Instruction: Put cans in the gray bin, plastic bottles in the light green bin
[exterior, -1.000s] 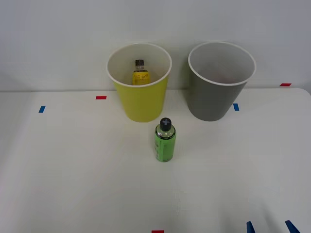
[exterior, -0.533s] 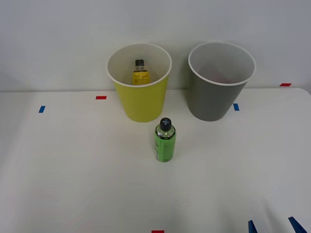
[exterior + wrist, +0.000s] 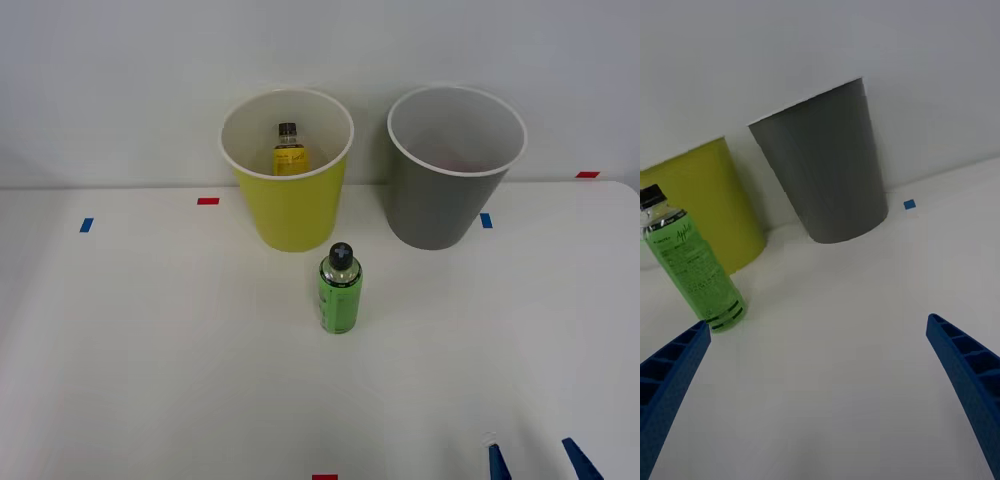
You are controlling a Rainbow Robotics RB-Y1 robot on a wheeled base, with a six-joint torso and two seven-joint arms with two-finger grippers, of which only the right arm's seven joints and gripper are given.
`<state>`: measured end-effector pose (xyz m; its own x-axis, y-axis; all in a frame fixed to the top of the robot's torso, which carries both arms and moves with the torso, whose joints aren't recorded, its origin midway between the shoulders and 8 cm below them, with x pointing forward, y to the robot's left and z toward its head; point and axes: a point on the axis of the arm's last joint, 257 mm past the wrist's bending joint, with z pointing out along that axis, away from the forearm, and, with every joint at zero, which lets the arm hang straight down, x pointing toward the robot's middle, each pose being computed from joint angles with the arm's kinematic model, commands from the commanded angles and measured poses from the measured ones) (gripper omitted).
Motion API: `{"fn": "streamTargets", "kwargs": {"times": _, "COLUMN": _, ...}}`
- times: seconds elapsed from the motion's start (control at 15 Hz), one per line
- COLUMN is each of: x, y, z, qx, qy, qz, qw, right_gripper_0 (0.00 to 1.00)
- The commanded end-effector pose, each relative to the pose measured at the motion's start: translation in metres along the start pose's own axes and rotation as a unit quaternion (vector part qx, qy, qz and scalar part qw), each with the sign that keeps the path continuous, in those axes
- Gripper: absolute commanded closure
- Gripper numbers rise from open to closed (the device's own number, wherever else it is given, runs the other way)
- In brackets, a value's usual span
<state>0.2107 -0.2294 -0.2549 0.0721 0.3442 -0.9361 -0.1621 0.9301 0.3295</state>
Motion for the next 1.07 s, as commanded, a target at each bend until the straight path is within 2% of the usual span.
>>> {"fn": "streamTargets", "kwargs": {"times": 0.07, "x": -0.002, "y": 0.002, "z": 0.001, "qx": 0.004, "qy": -0.007, "qz": 0.014, "qw": 1.000, "right_gripper_0": 0.00}}
{"fn": "streamTargets", "kwargs": {"times": 0.73, "x": 0.001, "y": 0.003, "z": 0.001, "qx": -0.002, "qy": -0.001, "qz": -0.018, "qw": 1.000, "right_gripper_0": 0.00}}
{"fn": "streamTargets", "kwargs": {"times": 1.07, "x": -0.001, "y": -0.007, "z": -0.001, "qx": 0.001, "qy": 0.004, "qz": -0.047, "qw": 0.999, "right_gripper_0": 0.00}}
